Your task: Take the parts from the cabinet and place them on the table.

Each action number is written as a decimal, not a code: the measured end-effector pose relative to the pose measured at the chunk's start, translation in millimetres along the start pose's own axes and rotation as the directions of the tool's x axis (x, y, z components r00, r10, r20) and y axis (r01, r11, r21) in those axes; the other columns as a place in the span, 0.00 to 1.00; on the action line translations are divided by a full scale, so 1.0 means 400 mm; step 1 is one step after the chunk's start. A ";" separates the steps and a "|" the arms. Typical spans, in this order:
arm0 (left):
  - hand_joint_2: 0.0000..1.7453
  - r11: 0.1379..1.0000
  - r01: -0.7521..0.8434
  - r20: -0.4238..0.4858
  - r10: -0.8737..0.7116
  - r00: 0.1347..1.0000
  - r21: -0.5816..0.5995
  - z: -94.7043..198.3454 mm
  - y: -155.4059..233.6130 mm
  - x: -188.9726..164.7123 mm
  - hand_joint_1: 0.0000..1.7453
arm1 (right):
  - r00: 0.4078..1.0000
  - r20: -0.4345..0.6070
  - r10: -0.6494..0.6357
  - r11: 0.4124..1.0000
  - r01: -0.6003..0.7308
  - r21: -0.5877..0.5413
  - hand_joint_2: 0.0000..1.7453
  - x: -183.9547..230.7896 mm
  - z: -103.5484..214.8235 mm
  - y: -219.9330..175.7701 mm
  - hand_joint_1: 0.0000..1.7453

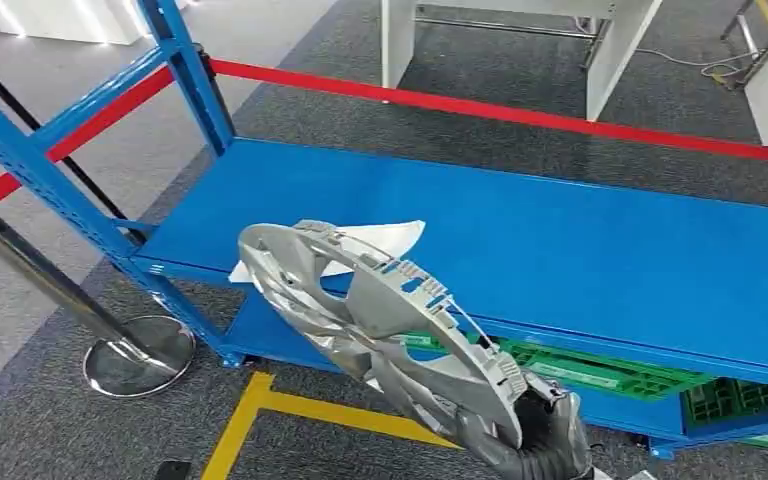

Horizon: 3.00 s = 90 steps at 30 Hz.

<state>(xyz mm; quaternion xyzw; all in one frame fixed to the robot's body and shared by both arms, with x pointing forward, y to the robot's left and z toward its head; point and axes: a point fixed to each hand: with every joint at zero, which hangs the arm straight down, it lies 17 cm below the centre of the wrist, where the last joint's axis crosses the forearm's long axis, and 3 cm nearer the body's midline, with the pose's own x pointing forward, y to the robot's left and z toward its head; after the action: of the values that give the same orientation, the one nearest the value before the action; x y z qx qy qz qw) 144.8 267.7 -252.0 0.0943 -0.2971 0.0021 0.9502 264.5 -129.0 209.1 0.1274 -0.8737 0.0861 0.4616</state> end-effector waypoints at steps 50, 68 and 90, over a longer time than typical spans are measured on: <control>1.00 0.997 0.063 0.042 -0.061 0.997 -0.040 0.005 -0.054 0.030 0.00 | 0.997 -0.050 0.052 0.997 -0.054 -0.048 1.00 -0.007 0.024 -0.019 1.00; 1.00 0.996 0.092 0.032 -0.091 0.995 -0.020 0.009 -0.029 0.005 0.00 | 0.997 -0.058 0.045 0.998 -0.048 -0.050 1.00 -0.016 0.029 -0.023 1.00; 1.00 0.995 0.095 0.029 -0.094 0.995 -0.037 0.013 -0.036 -0.003 0.00 | 0.997 -0.057 0.048 0.998 -0.051 -0.044 1.00 -0.019 0.026 -0.019 1.00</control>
<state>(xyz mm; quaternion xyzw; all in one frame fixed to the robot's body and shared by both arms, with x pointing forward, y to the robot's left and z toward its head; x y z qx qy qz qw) 141.9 252.8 -251.1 0.0901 -0.3053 -0.0498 0.9467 262.8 -138.0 197.2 0.0929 -0.8649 0.0813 0.4865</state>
